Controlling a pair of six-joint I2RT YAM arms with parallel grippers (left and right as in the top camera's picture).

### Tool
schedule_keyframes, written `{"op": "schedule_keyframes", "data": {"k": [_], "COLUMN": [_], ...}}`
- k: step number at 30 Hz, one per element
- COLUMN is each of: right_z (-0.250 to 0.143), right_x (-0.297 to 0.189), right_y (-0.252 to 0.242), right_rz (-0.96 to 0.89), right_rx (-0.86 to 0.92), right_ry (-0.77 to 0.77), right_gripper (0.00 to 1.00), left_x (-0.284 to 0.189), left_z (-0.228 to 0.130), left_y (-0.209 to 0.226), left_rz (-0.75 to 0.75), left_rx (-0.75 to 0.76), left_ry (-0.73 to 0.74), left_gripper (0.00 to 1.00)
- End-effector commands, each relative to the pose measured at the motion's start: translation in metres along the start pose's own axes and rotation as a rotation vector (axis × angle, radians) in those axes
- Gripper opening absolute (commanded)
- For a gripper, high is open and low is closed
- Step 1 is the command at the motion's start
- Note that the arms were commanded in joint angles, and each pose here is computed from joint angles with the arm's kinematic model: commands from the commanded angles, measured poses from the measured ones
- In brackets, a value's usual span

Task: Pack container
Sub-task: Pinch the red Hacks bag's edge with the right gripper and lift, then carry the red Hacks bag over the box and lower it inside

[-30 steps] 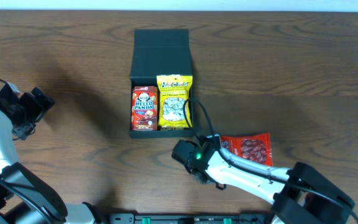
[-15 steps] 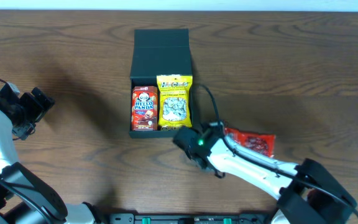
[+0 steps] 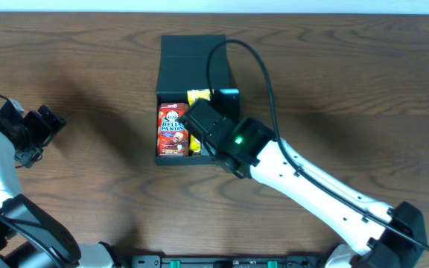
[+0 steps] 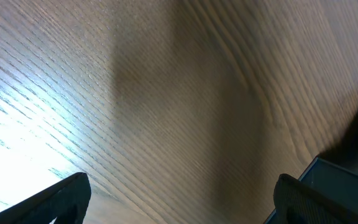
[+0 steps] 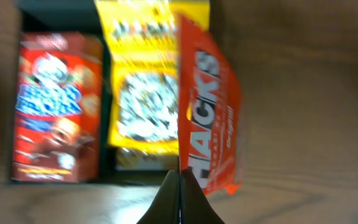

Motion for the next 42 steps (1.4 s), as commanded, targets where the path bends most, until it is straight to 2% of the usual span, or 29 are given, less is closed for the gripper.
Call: {"op": "schedule_keyframes", "data": {"k": [1, 11, 19, 30, 33, 37, 42], "right_z": [0.022, 0.049, 0.055, 0.056, 0.059, 0.071, 0.070], "right_x": [-0.016, -0.052, -0.043, -0.052, -0.052, -0.053, -0.051], "right_y": [0.002, 0.014, 0.013, 0.033, 0.033, 0.022, 0.023], "right_rz": [0.008, 0.091, 0.088, 0.179, 0.185, 0.139, 0.165], "right_rx": [0.020, 0.089, 0.234, 0.309, 0.406, 0.639, 0.868], "right_ry": [-0.071, -0.124, -0.119, -0.137, -0.150, -0.253, -0.236], "right_gripper": [0.02, 0.02, 0.01, 0.02, 0.02, 0.02, 0.02], "left_x": [-0.009, -0.009, -0.009, -0.009, -0.009, -0.009, -0.009], "left_z": [0.005, 0.006, 0.006, 0.005, 0.005, 0.005, 0.005], "left_y": [-0.004, -0.004, -0.004, -0.004, -0.004, -0.004, -0.004], "left_rz": [-0.006, -0.006, -0.006, -0.006, -0.006, -0.006, -0.006], "left_rx": [0.020, 0.021, 0.021, 0.020, 0.020, 0.020, 0.020], "left_ry": [-0.028, -0.031, -0.030, -0.027, -0.027, -0.027, -0.027], "left_gripper": [0.95, 0.95, 0.95, 0.95, 0.95, 0.95, 0.95]}}
Point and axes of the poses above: each gripper's point midway between its finger pads, its own x axis out along the fingers, its own y axis along the line the jaws close on, z = x × y, the point moved 5 cm from there along -x, back along the fingers, and after that the axes turned 2 degrees about x, right-handed, at the moved point
